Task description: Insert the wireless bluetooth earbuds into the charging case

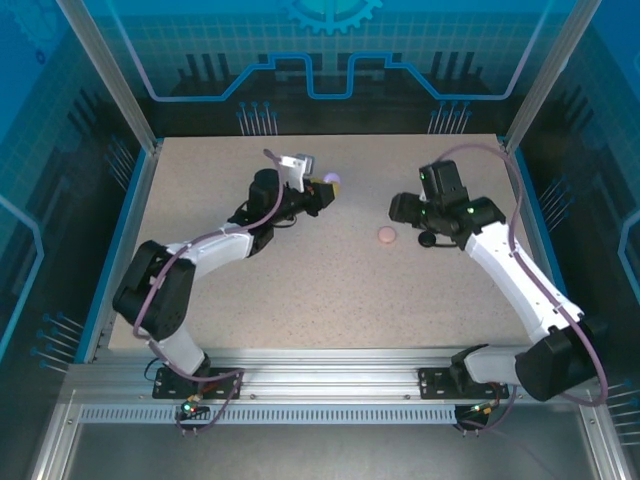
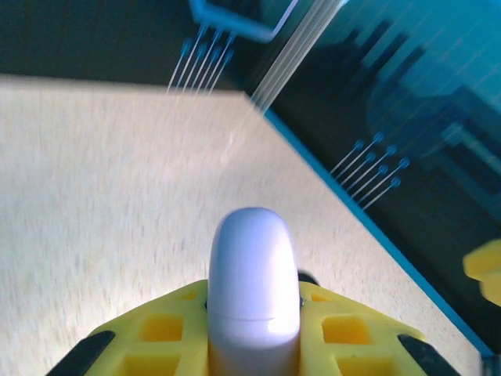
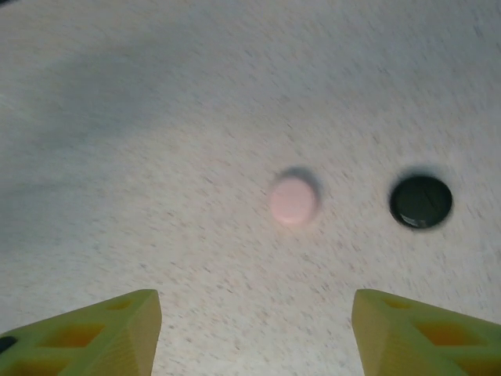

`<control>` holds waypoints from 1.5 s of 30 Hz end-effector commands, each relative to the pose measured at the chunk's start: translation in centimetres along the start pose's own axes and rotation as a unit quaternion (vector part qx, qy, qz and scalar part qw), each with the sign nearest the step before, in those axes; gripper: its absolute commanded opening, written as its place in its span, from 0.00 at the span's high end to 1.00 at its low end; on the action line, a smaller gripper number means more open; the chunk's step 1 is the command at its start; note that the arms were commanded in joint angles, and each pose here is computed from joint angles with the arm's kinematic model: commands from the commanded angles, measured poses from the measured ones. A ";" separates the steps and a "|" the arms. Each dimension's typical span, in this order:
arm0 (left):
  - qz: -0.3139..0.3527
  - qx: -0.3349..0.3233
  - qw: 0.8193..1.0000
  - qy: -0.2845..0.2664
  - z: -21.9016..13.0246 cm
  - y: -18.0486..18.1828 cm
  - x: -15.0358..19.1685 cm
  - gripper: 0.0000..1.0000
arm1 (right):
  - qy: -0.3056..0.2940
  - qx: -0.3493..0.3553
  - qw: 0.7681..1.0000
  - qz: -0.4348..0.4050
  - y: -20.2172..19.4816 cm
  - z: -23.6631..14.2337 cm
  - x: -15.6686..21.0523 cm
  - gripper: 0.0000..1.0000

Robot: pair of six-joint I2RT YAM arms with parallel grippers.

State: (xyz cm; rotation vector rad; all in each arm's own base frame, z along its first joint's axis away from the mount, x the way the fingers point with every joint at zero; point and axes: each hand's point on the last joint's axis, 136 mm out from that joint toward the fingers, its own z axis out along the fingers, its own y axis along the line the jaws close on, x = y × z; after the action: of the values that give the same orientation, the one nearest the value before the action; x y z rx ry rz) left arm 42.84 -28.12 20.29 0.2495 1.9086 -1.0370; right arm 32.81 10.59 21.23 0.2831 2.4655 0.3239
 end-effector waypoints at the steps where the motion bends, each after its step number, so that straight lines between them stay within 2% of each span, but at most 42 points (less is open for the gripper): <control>1: -0.133 -0.030 0.987 0.084 0.8 3.4 7.4 0.99 | -0.050 -0.014 0.998 0.021 -1.7 -0.9 -0.6 0.27; 4: -0.161 -0.043 0.981 0.101 1.4 4.9 10.3 0.94 | -0.059 0.000 0.998 0.035 -4.3 -0.9 0.0 0.18; 7: -0.188 -0.056 0.973 0.119 2.0 6.2 12.4 0.91 | -0.051 0.004 0.997 0.055 -5.9 -0.6 0.1 0.16; 10: -0.199 -0.070 0.969 0.131 2.4 7.1 13.9 0.82 | -0.050 0.010 0.997 0.062 -6.6 -0.4 -0.2 0.14; 12: -0.205 -0.084 0.965 0.142 2.4 7.7 14.7 0.71 | -0.052 0.014 0.996 0.066 -6.9 -0.5 -0.4 0.11; 13: -0.205 -0.089 0.964 0.146 2.2 7.9 14.9 0.65 | -0.052 0.015 0.996 0.068 -7.0 -0.5 -0.6 0.08; 15: -0.204 -0.104 0.962 0.146 1.8 8.3 15.1 0.43 | -0.054 0.020 0.996 0.072 -7.3 -0.7 -1.0 0.02; 17: -0.195 -0.130 0.961 0.145 0.8 8.8 14.9 0.08 | -0.058 0.027 0.996 0.068 -7.5 -1.1 -1.5 0.00; 18: -0.187 -0.141 0.962 0.140 0.3 8.9 14.6 0.01 | -0.062 0.034 0.995 0.066 -7.7 -1.4 -1.7 0.00; 22: -0.134 -0.186 0.968 0.102 -3.3 8.4 11.0 0.01 | -0.078 0.086 0.991 0.060 -9.5 -2.3 -2.8 0.00; 25: -0.055 -0.231 0.970 0.045 -7.0 7.8 7.2 0.01 | -0.109 0.150 0.981 0.052 -12.0 -1.9 -3.2 0.00; 28: 0.043 -0.260 0.964 -0.026 -11.1 7.0 3.6 0.01 | -0.164 0.200 0.966 0.022 -14.5 0.1 -2.8 0.00; 30: 0.117 -0.291 0.948 -0.058 -14.0 6.9 2.0 0.01 | -0.207 0.203 0.957 -0.009 -15.0 1.4 -2.7 0.00; 32: 0.158 -0.332 0.926 -0.083 -17.4 7.9 1.0 0.01 | -0.225 0.206 0.952 -0.032 -15.5 2.8 -2.2 0.00; 36: 0.171 -0.407 0.889 -0.119 -23.3 11.8 1.3 0.01 | -0.253 0.202 0.944 -0.060 -15.8 5.5 -1.9 0.00; 39: 0.156 -0.425 0.879 -0.148 -24.6 14.1 1.9 0.01 | -0.261 0.185 0.943 -0.096 -15.1 7.7 -1.9 0.00; 41: 0.178 -0.426 0.876 -0.141 -23.5 15.5 2.3 0.01 | -0.272 0.157 0.940 -0.132 -13.5 8.4 -2.4 0.00; 44: 0.185 -0.415 0.883 -0.122 -21.9 17.5 3.7 0.01 | -0.288 0.110 0.935 -0.176 -11.8 10.1 -2.1 0.00; 45: 0.188 -0.405 0.887 -0.119 -21.3 17.7 4.1 0.01 | -0.267 0.087 0.940 -0.193 -11.1 10.8 -1.4 0.00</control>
State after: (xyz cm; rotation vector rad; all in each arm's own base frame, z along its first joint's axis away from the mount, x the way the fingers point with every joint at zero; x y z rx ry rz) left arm 35.41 -1.72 9.70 -0.0614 1.9414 0.0480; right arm 37.22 -1.25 8.07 0.1260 2.0943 -0.2252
